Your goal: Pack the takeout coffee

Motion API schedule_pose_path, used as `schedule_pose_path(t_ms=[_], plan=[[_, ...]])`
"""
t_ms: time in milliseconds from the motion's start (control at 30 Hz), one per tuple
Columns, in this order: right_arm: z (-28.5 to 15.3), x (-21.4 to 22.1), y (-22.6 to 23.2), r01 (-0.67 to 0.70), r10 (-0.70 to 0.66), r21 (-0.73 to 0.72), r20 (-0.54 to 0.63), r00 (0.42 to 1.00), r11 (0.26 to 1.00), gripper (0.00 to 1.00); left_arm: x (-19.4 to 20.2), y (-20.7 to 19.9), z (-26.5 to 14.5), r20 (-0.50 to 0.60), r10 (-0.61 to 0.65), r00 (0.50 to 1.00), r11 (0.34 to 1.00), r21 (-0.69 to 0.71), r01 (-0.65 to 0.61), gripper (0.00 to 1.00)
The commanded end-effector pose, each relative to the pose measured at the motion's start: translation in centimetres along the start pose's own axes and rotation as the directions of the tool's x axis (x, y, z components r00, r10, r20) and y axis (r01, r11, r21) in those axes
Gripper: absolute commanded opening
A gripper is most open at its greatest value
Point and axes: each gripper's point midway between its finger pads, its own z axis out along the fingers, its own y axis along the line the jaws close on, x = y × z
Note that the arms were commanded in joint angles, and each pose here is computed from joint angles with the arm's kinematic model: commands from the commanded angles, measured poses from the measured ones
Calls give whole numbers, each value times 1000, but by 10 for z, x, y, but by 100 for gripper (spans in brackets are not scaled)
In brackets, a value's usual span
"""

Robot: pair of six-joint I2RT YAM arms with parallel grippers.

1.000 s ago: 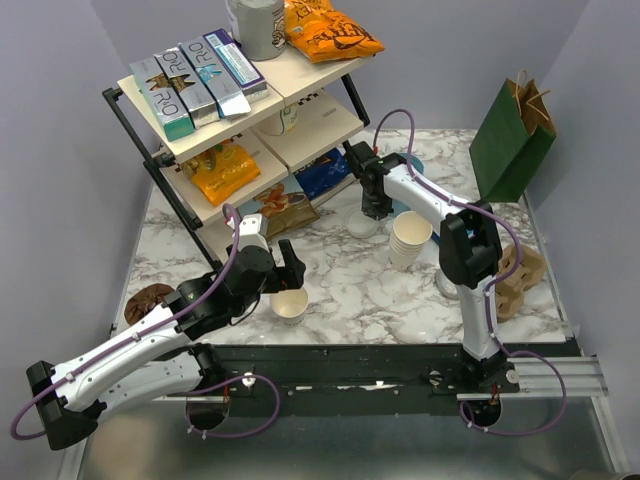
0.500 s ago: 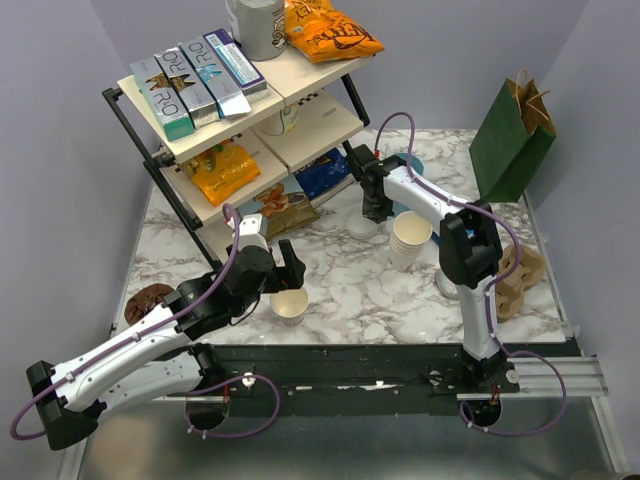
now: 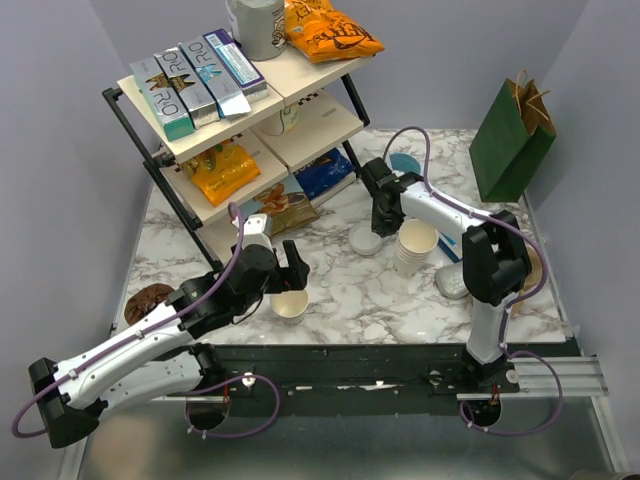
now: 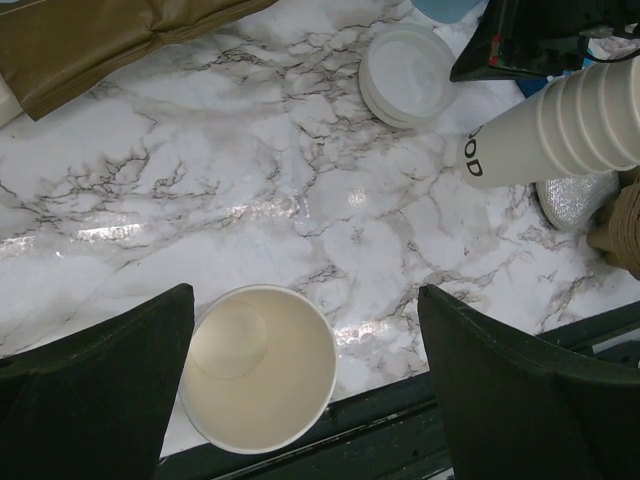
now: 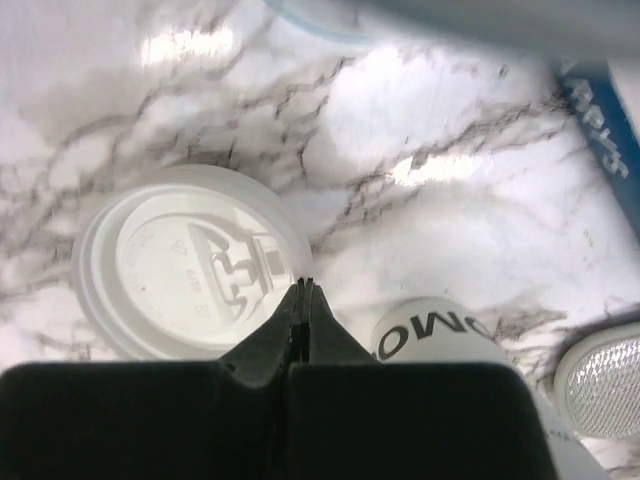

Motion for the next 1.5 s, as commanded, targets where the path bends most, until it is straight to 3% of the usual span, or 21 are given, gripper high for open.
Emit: schedule_pose_path(t_ms=[0, 467, 800, 1133, 1300, 1467], plan=[[-15, 7, 31, 70, -66, -202, 28, 997, 977, 1, -1, -16, 3, -19, 12, 1000, 999, 53, -11, 99], [-38, -7, 39, 138, -100, -259, 152, 983, 956, 1, -15, -46, 21, -18, 52, 999, 994, 95, -50, 99], [-42, 5, 47, 136, -106, -324, 108, 988, 936, 1, -15, -60, 55, -45, 97, 994, 995, 42, -95, 99], [-49, 6, 44, 133, -103, -352, 102, 989, 927, 1, -19, -78, 82, -64, 52, 997, 999, 18, -50, 99], [-47, 5, 36, 123, -94, -341, 101, 990, 932, 1, -17, -69, 102, -88, 30, 996, 997, -72, -36, 99], [-51, 7, 33, 141, -105, -347, 121, 987, 927, 1, -14, -68, 125, -142, -12, 990, 996, -84, 0, 89]])
